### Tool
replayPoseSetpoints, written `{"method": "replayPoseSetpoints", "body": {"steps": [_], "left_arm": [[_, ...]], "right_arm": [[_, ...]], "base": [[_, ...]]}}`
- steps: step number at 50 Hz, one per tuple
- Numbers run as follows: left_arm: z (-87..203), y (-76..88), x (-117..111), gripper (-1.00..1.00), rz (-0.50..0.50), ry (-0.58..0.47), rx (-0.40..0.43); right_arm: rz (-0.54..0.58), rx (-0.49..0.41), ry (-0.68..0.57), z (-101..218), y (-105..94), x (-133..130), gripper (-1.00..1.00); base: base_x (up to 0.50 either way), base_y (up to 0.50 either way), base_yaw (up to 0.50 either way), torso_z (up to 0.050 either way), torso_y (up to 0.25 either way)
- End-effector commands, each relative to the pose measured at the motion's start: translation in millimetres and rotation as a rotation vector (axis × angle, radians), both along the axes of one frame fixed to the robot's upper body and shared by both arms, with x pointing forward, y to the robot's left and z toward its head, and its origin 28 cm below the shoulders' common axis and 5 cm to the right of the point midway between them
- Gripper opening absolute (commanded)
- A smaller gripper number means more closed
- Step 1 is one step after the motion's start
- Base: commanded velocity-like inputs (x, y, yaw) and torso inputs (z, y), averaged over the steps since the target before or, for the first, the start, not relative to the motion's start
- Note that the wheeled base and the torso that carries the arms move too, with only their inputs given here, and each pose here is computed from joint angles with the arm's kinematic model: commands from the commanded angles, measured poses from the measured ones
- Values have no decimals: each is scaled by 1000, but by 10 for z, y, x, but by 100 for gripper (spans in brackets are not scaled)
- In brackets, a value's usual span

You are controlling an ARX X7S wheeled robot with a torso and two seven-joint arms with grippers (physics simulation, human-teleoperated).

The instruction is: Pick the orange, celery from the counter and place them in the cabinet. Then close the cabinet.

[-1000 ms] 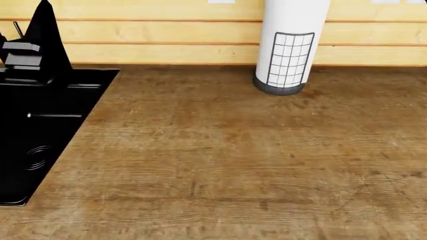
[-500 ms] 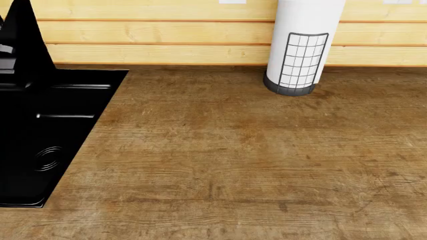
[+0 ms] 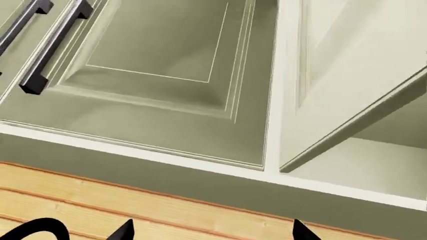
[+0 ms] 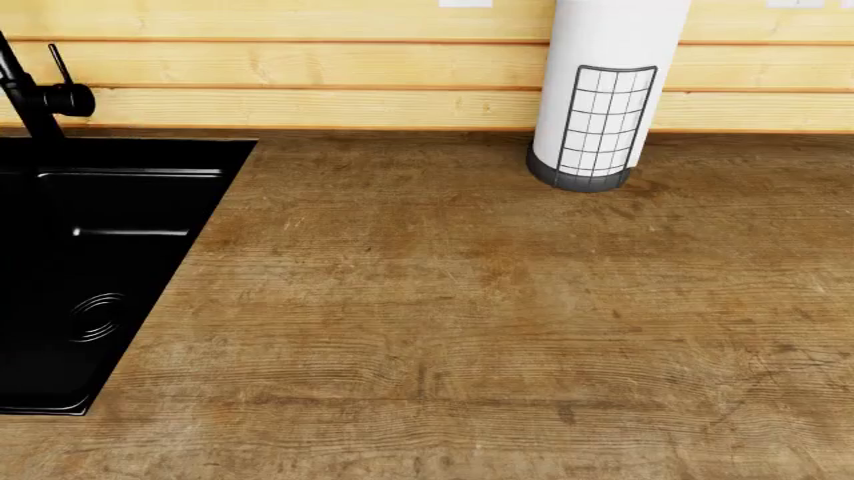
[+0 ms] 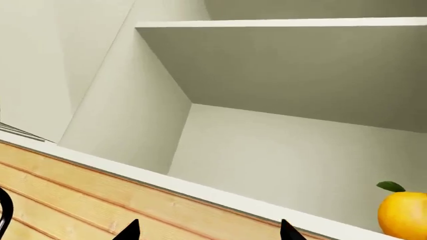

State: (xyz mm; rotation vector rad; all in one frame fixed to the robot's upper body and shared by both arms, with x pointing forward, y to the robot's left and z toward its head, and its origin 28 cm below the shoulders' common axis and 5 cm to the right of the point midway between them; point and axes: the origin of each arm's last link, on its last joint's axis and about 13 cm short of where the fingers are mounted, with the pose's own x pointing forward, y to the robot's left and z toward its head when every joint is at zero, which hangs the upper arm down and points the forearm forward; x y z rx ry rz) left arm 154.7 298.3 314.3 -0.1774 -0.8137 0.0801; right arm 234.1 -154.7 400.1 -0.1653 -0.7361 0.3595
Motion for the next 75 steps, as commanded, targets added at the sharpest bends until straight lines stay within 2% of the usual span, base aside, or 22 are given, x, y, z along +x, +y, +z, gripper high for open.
{"method": "replayPoseSetpoints", "body": {"steps": [1, 10, 28, 41, 61, 75], "left_arm": [[182, 41, -92, 100, 15, -83, -50], [406, 42, -94, 100, 1, -151, -77], [858, -26, -77, 100, -78, -249, -71], [1099, -172, -29, 100, -136, -300, -9], [1464, -389, -104, 100, -217, -393, 73], [1660, -578, -12, 100, -295, -403, 176]], "right_arm": [[-1, 8, -4, 9, -12, -13, 100], [-3, 10, -3, 6, -18, -20, 100], [5, 11, 1, -20, 3, -2, 100], [9, 15, 3, -45, 10, 22, 100], [14, 17, 6, -64, 8, 41, 100], [14, 20, 13, -88, 12, 54, 100]], "base": [[0, 0, 0, 0, 0], [0, 0, 0, 0, 0], [0, 0, 0, 0, 0], [0, 0, 0, 0, 0], [0, 0, 0, 1, 1], [0, 0, 0, 5, 1]]}}
